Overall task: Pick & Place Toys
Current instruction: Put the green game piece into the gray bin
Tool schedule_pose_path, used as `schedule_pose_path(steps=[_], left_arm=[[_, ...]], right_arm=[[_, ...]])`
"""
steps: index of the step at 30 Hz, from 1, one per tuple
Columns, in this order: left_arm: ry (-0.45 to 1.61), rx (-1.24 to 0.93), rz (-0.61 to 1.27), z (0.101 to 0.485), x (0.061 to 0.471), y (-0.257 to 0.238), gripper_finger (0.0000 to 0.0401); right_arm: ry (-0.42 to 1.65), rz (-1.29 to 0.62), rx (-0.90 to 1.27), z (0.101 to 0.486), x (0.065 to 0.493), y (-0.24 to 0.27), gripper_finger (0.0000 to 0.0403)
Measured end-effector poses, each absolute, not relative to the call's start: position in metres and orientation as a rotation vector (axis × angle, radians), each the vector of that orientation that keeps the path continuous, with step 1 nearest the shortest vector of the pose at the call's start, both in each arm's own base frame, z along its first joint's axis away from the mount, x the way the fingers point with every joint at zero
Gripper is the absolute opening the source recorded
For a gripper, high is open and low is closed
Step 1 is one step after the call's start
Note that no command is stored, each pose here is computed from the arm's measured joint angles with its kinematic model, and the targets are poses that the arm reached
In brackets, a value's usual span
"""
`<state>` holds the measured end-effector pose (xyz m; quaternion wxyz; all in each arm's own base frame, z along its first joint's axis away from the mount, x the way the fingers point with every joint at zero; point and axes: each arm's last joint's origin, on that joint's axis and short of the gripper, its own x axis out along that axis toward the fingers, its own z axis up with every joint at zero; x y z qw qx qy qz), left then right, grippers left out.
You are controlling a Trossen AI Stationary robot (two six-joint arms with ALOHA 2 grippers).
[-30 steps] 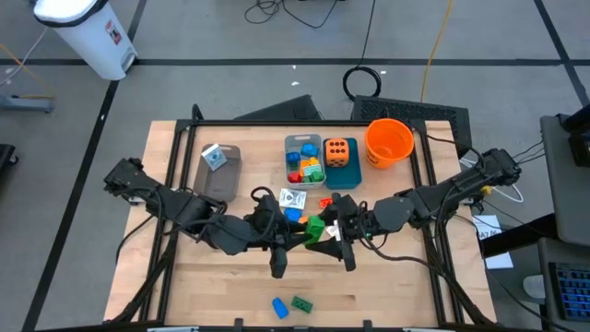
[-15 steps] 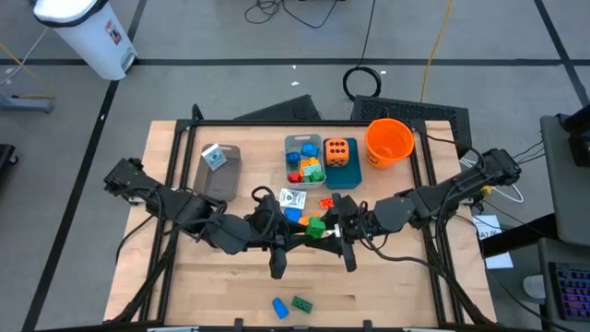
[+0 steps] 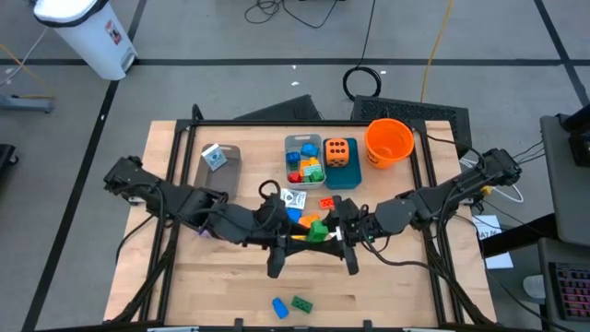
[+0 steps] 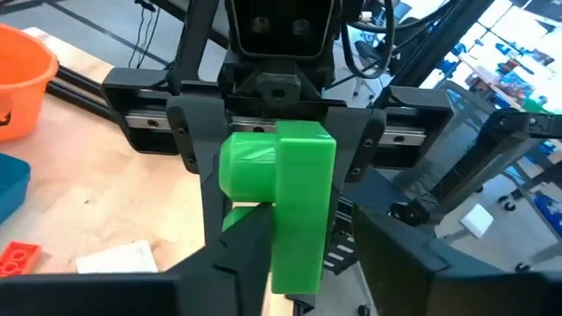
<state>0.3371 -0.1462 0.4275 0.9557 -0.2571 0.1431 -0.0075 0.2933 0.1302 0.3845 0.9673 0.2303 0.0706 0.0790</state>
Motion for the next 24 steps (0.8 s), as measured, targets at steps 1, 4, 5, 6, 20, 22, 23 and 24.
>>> schedule_pose_path(steps=[1, 4, 5, 6, 20, 22, 23, 24], left_arm=[[0.288, -0.517, -0.018, 0.429, 0.336, -0.145, 0.0179], [0.282, -0.474, -0.018, 0.431, 0.335, -0.140, 0.0205], [0.278, -0.465, -0.016, 0.433, 0.334, -0.138, 0.0211], [0.276, -0.456, -0.018, 0.436, 0.331, -0.136, 0.0215], [0.285, -0.347, 0.109, 0.474, 0.262, -0.091, 0.0193], [0.281, -0.335, 0.143, 0.480, 0.246, -0.084, 0.0188], [0.285, -0.323, 0.156, 0.482, 0.240, -0.081, 0.0185], [0.282, -0.317, 0.162, 0.484, 0.234, -0.079, 0.0183]], right_arm=[[0.142, 0.154, 0.466, 0.384, 0.293, 0.130, 0.0167], [0.131, 0.147, 0.468, 0.385, 0.294, 0.129, 0.0171], [0.130, 0.143, 0.465, 0.385, 0.294, 0.129, 0.0171], [0.129, 0.139, 0.464, 0.385, 0.294, 0.128, 0.0171], [0.054, 0.056, 0.449, 0.407, 0.282, 0.087, 0.0168], [0.050, 0.023, 0.447, 0.409, 0.281, 0.076, 0.0168], [0.039, 0.002, 0.448, 0.410, 0.282, 0.069, 0.0168], [0.032, -0.016, 0.450, 0.411, 0.283, 0.063, 0.0168]])
